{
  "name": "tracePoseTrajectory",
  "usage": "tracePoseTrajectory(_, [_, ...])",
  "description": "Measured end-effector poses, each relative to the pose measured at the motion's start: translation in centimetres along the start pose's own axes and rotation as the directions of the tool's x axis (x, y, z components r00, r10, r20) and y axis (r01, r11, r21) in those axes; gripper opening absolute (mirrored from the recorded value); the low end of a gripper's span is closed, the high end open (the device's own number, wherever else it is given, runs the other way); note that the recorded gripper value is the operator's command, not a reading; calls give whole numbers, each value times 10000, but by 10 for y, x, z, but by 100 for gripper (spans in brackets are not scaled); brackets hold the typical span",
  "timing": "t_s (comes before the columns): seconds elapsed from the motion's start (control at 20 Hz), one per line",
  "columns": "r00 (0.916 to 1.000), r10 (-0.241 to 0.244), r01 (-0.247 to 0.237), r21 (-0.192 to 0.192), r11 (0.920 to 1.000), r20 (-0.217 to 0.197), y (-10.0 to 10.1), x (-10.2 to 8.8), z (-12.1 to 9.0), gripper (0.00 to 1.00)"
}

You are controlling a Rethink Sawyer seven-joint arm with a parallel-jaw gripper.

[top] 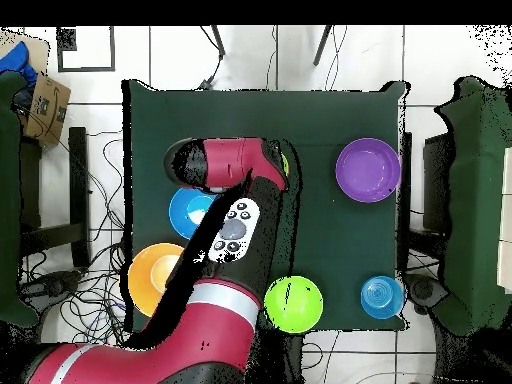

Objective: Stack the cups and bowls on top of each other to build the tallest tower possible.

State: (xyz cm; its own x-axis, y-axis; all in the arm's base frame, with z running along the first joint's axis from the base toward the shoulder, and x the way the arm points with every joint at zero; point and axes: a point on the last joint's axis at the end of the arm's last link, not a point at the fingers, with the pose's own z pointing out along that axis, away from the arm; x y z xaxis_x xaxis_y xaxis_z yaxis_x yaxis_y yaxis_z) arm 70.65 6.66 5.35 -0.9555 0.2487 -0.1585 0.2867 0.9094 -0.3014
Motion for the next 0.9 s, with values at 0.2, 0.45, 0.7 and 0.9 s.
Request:
tracePoseTrajectory(0.2, [10000,-21,21,56,10000,-65,-1,3,5,0])
tracePoseTrajectory(0.45, [9998,-57,61,245,9997,-165,-5,8,14,0])
tracePoseTrajectory(0.7, [9996,-62,74,406,9991,-290,-10,11,22,0])
tracePoseTrajectory(0.9, [9991,49,-31,401,9992,-429,-13,13,24,0])
